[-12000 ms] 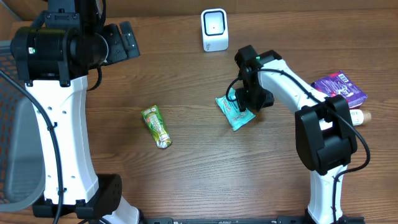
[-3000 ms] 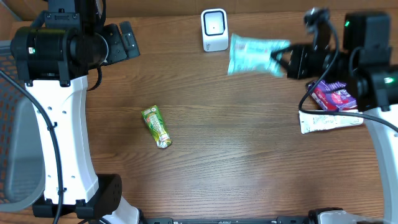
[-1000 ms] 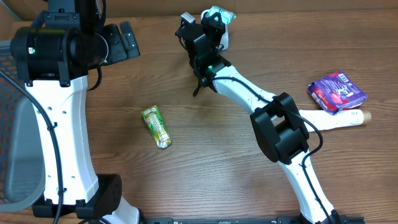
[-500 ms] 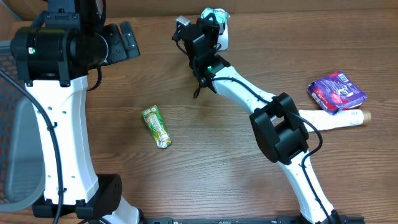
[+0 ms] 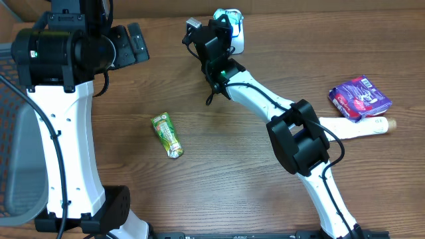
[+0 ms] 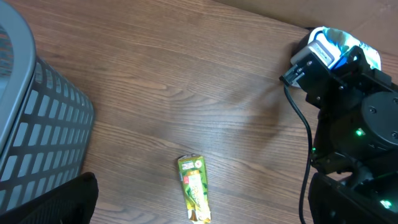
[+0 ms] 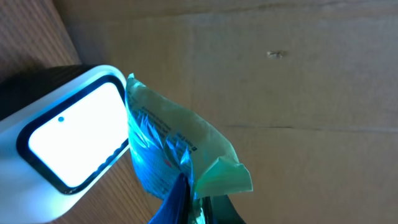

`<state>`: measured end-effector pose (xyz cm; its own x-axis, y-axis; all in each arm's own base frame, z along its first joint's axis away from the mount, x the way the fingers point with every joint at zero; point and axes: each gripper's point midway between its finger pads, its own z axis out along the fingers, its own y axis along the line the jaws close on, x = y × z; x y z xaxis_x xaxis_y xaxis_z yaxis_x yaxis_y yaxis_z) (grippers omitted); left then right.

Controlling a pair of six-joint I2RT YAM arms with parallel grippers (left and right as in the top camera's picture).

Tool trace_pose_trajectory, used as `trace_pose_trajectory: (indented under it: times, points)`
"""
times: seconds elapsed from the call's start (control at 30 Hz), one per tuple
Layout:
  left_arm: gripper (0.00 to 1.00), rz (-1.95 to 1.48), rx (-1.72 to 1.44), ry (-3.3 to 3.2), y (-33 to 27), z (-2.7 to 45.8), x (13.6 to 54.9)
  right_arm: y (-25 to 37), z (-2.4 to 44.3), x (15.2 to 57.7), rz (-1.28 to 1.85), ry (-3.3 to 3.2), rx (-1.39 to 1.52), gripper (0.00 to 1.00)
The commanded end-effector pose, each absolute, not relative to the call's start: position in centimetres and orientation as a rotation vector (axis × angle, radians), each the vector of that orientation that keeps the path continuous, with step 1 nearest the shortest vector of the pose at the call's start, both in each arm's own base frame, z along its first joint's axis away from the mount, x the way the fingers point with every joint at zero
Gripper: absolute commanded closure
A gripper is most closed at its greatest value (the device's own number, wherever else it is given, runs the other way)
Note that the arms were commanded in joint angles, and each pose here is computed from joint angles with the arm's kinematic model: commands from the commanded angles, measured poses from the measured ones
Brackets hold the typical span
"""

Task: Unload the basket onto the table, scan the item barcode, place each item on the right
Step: 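Hold the packet up in front of the white scanner, then carry the packet to the table's right side and release it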

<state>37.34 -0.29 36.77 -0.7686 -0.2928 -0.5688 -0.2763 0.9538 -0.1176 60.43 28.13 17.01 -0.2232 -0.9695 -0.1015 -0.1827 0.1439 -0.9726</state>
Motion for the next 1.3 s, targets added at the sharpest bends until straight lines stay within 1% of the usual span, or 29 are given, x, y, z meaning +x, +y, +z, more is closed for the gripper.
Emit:
trace_pose_trajectory:
  times: [0.0,0.1,0.2,0.23,0.27,0.4,0.43,0.5,0.6,0.73,0.8,0.87,0.93,1.03,1.13,1.23,1.27]
  points:
    - [0.00,-0.047,-0.412,2.489,-0.4,36.8,37.3,27.9,23.8,59.5,-1.126,1.544,-1.042,0.96]
    - [0.00,-0.047,-0.412,2.488,-0.4,36.8,37.3,28.1,23.1,58.4,-1.029,1.607,-1.109,0.96]
    - [0.00,-0.047,-0.412,2.489,-0.4,36.8,37.3,28.6,23.7,55.9,-0.817,1.674,-1.225,0.96]
    - [0.00,-0.047,-0.412,2.489,-0.4,36.8,37.3,28.6,24.6,55.1,-0.757,1.686,-1.230,0.96]
    - [0.00,-0.047,-0.412,2.489,-0.4,36.8,37.3,28.4,26.6,54.0,-0.680,1.700,-1.202,0.96]
    - [0.00,-0.047,-0.412,2.488,-0.4,36.8,37.3,27.1,32.6,50.5,-0.532,1.716,-1.102,0.96]
    - [0.00,-0.047,-0.412,2.488,-0.4,36.8,37.3,26.6,34.8,48.5,-0.444,1.738,-1.044,0.96]
    - [0.00,-0.047,-0.412,2.489,-0.4,36.8,37.3,26.3,36.6,46.0,-0.281,1.789,-0.962,0.96]
    - [0.00,-0.047,-0.412,2.488,-0.4,36.8,37.3,25.3,38.3,42.9,-0.023,1.906,-0.780,0.96]
    - [0.01,-0.047,-0.412,2.489,-0.4,36.8,37.3,20.8,38.9,40.1,0.256,2.118,-0.406,0.96]
    - [0.01,-0.047,-0.412,2.489,-0.4,36.8,37.3,17.5,38.3,39.7,0.304,2.212,-0.175,0.96]
    - [0.01,-0.047,-0.412,2.489,-0.4,36.8,37.3,13.4,36.7,39.4,0.320,2.313,0.122,0.96]
    - [0.00,-0.047,-0.412,2.489,-0.4,36.8,37.3,9.2,34.3,38.9,0.293,2.399,0.409,0.96]
    - [0.01,-0.047,-0.412,2.489,-0.4,36.8,37.3,4.2,30.6,38.5,0.218,2.469,0.697,0.96]
    - [0.00,-0.047,-0.412,2.489,-0.4,36.8,37.3,1.2,26.4,38.6,0.164,2.500,0.858,0.96]
    - [0.01,-0.047,-0.412,2.489,-0.4,36.8,37.3,-0.3,21.3,38.8,0.134,2.519,0.974,0.96]
    - [0.01,-0.047,-0.412,2.488,-0.4,36.8,37.3,-0.5,20.3,38.8,0.130,2.521,0.988,0.96]
